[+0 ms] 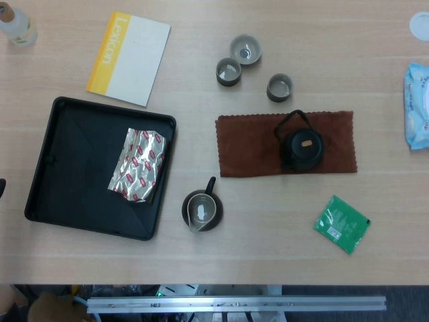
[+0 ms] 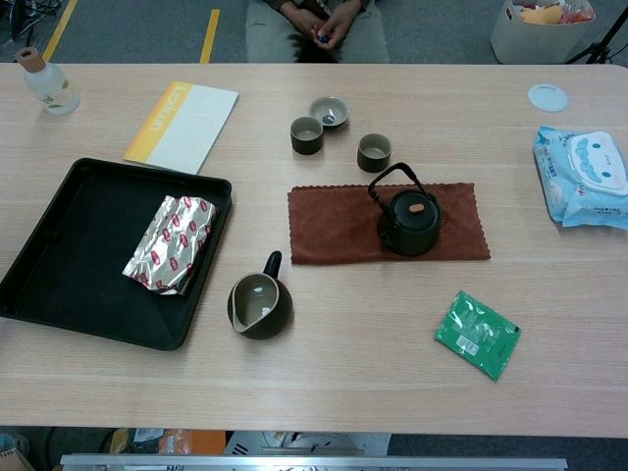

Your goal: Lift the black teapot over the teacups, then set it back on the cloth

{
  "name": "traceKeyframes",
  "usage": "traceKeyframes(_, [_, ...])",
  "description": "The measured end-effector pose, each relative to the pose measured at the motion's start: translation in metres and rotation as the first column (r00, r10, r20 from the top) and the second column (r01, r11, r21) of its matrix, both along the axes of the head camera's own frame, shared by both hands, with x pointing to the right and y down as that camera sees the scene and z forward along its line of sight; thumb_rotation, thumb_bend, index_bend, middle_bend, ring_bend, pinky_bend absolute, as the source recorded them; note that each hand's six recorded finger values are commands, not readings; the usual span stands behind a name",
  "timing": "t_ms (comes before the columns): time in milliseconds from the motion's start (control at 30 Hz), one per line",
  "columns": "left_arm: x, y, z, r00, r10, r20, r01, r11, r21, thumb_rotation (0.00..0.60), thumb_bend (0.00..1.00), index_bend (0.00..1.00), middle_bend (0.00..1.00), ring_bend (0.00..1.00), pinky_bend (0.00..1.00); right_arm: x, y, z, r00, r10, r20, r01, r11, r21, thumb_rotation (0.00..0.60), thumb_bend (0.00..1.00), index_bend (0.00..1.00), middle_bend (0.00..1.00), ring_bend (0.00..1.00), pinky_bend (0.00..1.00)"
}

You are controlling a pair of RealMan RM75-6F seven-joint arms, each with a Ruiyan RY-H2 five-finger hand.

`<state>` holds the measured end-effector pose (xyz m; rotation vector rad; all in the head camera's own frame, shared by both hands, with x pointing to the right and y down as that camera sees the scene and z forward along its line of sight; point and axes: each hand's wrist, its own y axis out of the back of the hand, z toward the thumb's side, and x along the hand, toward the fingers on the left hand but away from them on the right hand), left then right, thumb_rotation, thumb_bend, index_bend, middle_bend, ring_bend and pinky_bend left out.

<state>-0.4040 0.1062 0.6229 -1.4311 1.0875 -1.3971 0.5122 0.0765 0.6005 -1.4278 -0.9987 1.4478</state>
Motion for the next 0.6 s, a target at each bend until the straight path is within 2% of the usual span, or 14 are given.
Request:
traceKeyframes(400, [0.000,0.000,0.001,1.000,-0.003,-0.003,0.003,1.000,-0.001,0.600,0.25,0.10,0.12,0.09,0.07,-0.004,-0.002,-0.001,1.000,-0.013,0.009,0.013,1.000,0.001,0.600,0.10,0.34,0.40,0.36,0.37])
traceKeyframes(600, [0.001,-0.001,0.001,1.000,0.003,-0.008,-0.003,1.000,-0.002,0.600,0.25,0.10,0.13,0.09,0.07,-0.017,-0.015,-0.002,0.997,-0.079,0.014,0.079,0.997,-0.011,0.600,0.13,0.34,0.40,0.36,0.37])
